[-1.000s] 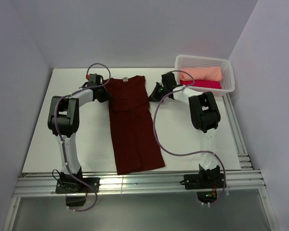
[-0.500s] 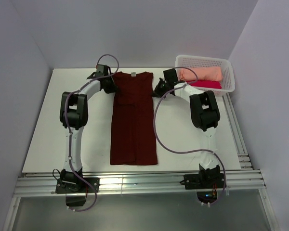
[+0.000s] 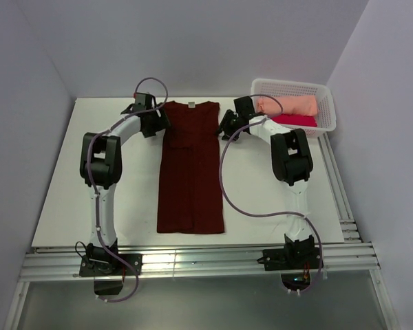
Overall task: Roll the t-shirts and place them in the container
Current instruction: Fold the tshirt, then roll the tshirt
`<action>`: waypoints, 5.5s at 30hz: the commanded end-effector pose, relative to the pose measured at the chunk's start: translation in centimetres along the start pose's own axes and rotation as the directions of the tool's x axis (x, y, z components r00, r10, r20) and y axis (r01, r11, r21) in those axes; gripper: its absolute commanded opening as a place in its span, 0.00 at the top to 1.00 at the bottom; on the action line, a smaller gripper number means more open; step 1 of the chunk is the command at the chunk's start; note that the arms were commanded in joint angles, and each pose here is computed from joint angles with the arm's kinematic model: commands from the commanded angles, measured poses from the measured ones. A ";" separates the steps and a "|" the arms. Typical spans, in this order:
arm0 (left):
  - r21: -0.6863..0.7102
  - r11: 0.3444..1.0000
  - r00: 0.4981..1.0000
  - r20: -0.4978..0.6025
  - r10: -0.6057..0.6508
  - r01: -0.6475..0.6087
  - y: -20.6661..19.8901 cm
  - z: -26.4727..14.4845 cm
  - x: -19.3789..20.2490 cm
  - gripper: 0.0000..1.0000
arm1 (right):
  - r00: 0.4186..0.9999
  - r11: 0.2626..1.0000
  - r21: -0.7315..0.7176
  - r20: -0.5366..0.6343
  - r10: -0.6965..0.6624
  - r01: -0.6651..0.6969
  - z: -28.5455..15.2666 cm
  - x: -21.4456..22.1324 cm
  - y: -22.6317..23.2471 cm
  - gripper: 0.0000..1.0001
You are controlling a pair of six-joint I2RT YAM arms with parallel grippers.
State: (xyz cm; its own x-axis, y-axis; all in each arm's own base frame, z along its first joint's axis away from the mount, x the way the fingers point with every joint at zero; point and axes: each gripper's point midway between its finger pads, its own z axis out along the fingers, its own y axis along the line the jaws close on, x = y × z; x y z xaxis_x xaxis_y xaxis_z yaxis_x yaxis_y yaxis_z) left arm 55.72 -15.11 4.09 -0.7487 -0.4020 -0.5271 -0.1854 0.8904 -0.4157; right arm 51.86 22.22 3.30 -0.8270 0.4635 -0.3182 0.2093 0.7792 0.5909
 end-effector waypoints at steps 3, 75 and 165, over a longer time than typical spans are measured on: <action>-0.089 0.996 1.000 0.012 0.009 -0.008 1.5 -5.0 0.0 0.14 | 0.994 0.998 -0.006 0.091 -0.062 0.063 -5.6 -1.5 2.0 0.46; -0.411 0.912 0.958 -0.266 -0.109 -0.011 12.2 -25.9 40.5 0.30 | 0.961 0.961 0.106 -0.130 -0.243 0.257 -20.0 33.6 -10.6 0.57; -0.485 0.865 0.927 -0.369 -0.072 -0.126 12.1 -27.0 41.6 0.64 | 0.934 0.942 0.159 -0.256 -0.248 0.294 -22.2 32.8 -14.7 0.61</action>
State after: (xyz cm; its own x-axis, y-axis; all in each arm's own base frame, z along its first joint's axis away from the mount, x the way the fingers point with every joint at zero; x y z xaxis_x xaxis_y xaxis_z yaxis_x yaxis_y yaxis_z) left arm 6.50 -24.96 0.59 -0.9002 -0.4320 -0.0554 -0.4014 0.8723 -0.2792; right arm 10.68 17.38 1.29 -0.9484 0.1560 -0.2761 0.0392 0.9216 0.3861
